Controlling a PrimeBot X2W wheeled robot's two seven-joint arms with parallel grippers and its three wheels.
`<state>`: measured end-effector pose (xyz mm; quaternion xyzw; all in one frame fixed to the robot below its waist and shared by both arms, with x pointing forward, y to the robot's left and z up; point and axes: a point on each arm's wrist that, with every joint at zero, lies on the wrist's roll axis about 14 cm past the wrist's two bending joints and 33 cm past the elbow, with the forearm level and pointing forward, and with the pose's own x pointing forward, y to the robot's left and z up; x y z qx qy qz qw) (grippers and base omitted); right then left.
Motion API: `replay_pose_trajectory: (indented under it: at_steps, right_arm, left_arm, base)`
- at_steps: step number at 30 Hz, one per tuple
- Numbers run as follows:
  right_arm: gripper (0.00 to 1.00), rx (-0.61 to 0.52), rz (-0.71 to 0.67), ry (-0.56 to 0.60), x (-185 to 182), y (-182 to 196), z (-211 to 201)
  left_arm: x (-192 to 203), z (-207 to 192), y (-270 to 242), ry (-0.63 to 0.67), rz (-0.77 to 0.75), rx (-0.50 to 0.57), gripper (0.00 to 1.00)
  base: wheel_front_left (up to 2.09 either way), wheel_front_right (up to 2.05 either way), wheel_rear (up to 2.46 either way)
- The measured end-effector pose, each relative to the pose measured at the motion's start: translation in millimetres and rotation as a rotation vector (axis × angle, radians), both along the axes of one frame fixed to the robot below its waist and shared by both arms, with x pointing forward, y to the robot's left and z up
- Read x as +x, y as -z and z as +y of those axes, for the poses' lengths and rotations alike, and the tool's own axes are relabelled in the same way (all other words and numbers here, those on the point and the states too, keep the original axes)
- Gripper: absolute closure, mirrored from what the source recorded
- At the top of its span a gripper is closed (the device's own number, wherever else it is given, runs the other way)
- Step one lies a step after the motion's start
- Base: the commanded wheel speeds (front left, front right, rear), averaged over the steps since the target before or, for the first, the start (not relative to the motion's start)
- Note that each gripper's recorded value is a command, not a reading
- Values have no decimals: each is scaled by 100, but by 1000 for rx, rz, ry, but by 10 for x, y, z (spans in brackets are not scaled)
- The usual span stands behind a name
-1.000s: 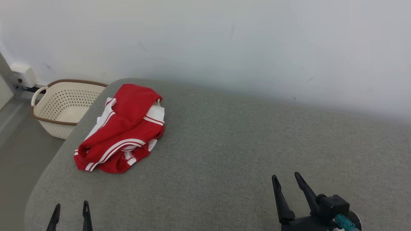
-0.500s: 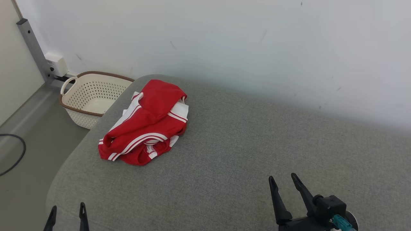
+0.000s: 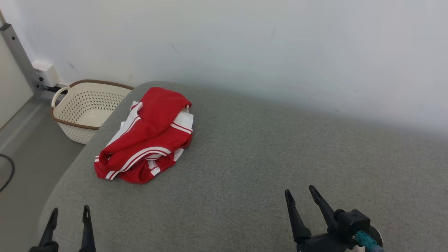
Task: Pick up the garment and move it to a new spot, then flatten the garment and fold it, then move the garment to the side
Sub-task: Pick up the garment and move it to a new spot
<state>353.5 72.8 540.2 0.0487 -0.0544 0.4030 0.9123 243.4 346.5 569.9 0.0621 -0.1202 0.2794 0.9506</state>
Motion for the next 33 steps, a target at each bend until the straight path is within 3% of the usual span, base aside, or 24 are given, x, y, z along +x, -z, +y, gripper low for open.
replay_pose_trajectory:
  at_steps: [9, 18, 33]
  right_arm:
    - [0, 9, -16, 29, 51, -71, -100]
    - [0, 4, -25, 147, 232, -70, -524]
    - [0, -11, 7, 321, 485, 76, -1131]
  left_arm:
    - [418, -27, -363, 90, -49, 79, 0]
    - [1073, -77, -713, 203, -81, 135, 0]
    - [2108, -294, -618, 354, 14, 125, 0]
  base:
    - [0, 0, 0]
    - [0, 0, 0]
    - [0, 0, 0]
